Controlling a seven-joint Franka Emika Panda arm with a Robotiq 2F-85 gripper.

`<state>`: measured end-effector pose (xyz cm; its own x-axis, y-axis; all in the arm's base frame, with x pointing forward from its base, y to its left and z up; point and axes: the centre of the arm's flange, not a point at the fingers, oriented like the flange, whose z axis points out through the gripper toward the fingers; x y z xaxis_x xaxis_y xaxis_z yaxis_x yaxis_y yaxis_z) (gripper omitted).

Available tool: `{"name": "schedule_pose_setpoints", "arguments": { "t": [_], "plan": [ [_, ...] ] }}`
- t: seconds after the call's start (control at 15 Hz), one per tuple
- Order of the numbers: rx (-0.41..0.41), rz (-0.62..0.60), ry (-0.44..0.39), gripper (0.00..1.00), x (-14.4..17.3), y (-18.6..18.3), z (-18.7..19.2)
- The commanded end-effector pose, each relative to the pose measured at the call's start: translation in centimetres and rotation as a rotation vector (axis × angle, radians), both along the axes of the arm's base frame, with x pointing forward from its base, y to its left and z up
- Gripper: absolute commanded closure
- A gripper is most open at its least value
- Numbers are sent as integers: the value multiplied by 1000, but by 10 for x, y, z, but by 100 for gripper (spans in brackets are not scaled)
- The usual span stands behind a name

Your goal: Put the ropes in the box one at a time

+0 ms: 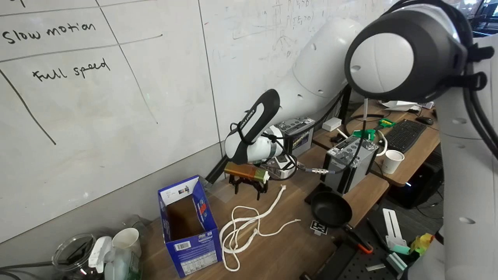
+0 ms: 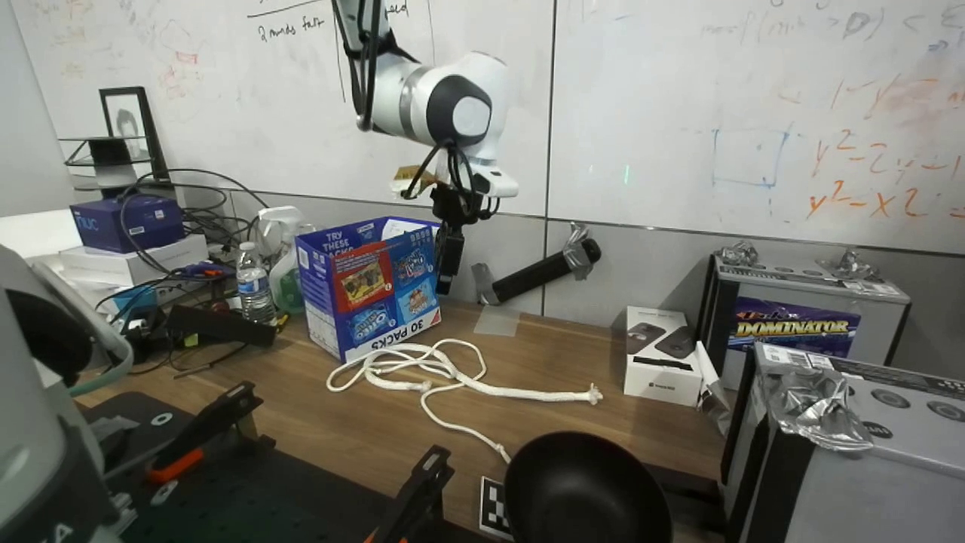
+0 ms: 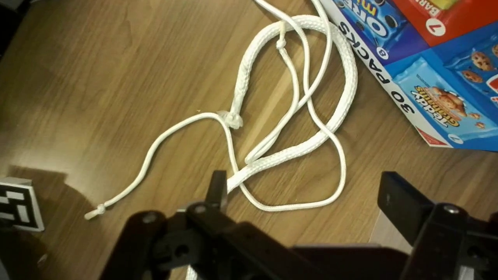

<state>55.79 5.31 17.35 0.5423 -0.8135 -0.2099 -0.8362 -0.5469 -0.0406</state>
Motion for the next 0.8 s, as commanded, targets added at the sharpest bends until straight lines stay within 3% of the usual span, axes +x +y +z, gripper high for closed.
{"name": "schedule_pose_setpoints", "arguments": {
  "t": [0.0, 0.13, 0.73],
  "plan": [
    [-7, 32, -54, 0, 10, 31, -33],
    [-40, 76, -88, 0, 7, 45, -49],
    [-43, 158, -154, 0, -6, 82, -104]
  ]
}}
